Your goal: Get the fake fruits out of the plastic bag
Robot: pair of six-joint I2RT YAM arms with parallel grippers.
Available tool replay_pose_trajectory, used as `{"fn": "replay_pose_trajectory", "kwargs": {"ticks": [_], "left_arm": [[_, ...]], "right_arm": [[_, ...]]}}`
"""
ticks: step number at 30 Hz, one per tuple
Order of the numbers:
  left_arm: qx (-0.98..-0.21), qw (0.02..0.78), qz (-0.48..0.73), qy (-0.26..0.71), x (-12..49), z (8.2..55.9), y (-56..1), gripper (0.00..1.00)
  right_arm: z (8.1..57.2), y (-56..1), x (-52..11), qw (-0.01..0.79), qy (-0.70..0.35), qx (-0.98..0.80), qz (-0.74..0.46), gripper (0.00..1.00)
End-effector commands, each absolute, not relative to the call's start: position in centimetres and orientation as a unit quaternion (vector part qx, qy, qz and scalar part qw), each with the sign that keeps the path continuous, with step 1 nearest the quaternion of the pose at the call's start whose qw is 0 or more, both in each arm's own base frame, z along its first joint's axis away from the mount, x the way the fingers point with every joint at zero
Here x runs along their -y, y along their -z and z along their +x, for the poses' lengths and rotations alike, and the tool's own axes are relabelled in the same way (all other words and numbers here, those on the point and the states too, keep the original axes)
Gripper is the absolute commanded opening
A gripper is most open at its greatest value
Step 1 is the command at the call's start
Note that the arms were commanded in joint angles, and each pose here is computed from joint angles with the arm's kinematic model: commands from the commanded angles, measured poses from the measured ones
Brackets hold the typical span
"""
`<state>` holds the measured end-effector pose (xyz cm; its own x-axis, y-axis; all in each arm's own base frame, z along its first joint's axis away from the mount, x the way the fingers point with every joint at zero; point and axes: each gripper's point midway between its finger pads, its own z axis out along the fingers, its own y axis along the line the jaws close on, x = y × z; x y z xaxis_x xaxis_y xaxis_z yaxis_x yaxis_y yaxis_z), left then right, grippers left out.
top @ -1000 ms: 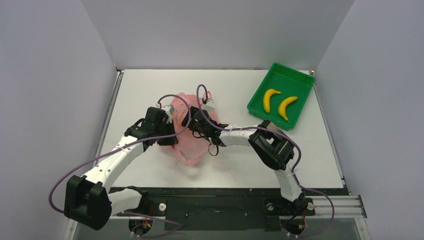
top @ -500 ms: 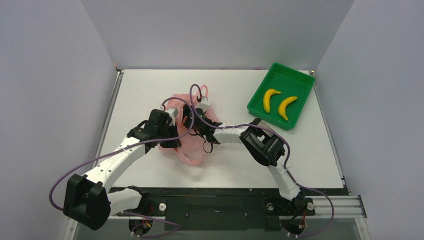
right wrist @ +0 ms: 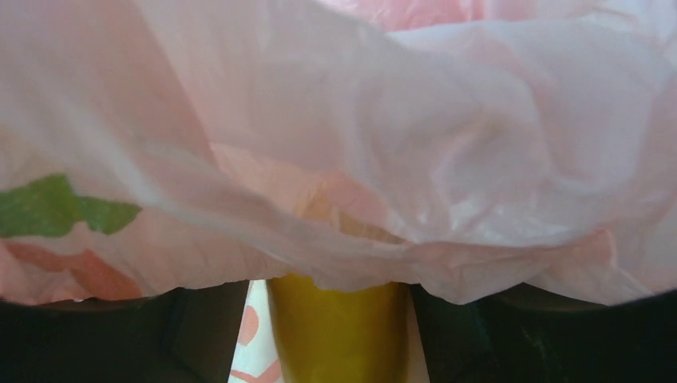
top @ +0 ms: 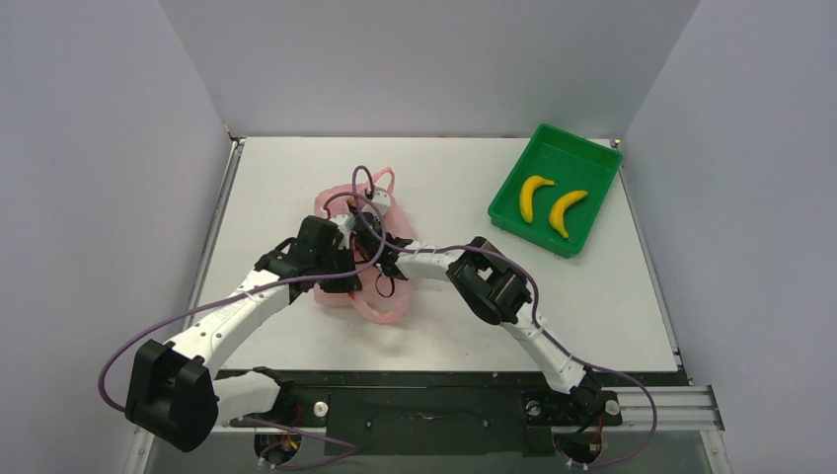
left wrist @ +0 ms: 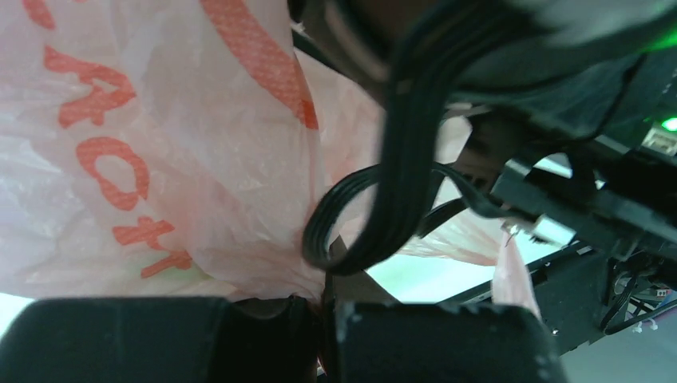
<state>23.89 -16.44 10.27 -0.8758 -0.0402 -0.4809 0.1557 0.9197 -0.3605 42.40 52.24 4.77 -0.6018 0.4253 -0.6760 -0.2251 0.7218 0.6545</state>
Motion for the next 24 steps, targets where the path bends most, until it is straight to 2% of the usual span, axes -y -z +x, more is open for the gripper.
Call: {"fn": "replay_pose_trajectory", "kwargs": {"ticks": [1, 2, 3, 11, 12, 16, 24], "left_arm": [[-0.939, 0.271, 0.027, 0.211, 17.1, 24.6, -11.8, 0.00], [-0.940, 0.270, 0.025, 0.208, 16.9, 24.3, -11.8, 0.00], [-0.940, 0.273, 0.020, 0.202, 16.6, 24.4, -11.7, 0.00], [-0.952, 0.279, -0.017, 0.127, 12.2, 24.7, -10.8, 0.00], [-0.952, 0.280, -0.015, 0.122, 11.8, 24.8, -10.9, 0.00], [-0.950, 0.289, -0.015, 0.115, 10.2, 25.8, -11.7, 0.00], [-0.945, 0.306, 0.021, 0.111, 10.0, 27.8, -11.2, 0.00]], "right_arm": [[43.5, -5.0, -52.0, 0.465, -0.325, -0.819, 0.083, 0.54], [43.5, -5.4, -52.1, 0.463, -0.335, -0.817, 0.078, 0.49], [43.7, -6.1, -51.8, 0.465, -0.338, -0.815, 0.075, 0.39], [43.1, -13.0, -46.5, 0.472, -0.383, -0.793, 0.039, 0.03], [42.9, -14.9, -46.1, 0.472, -0.403, -0.783, 0.038, 0.01], [41.0, -15.7, -45.1, 0.452, -0.429, -0.782, 0.019, 0.00], [37.4, -15.3, -44.9, 0.400, -0.471, -0.786, -0.008, 0.00]]}}
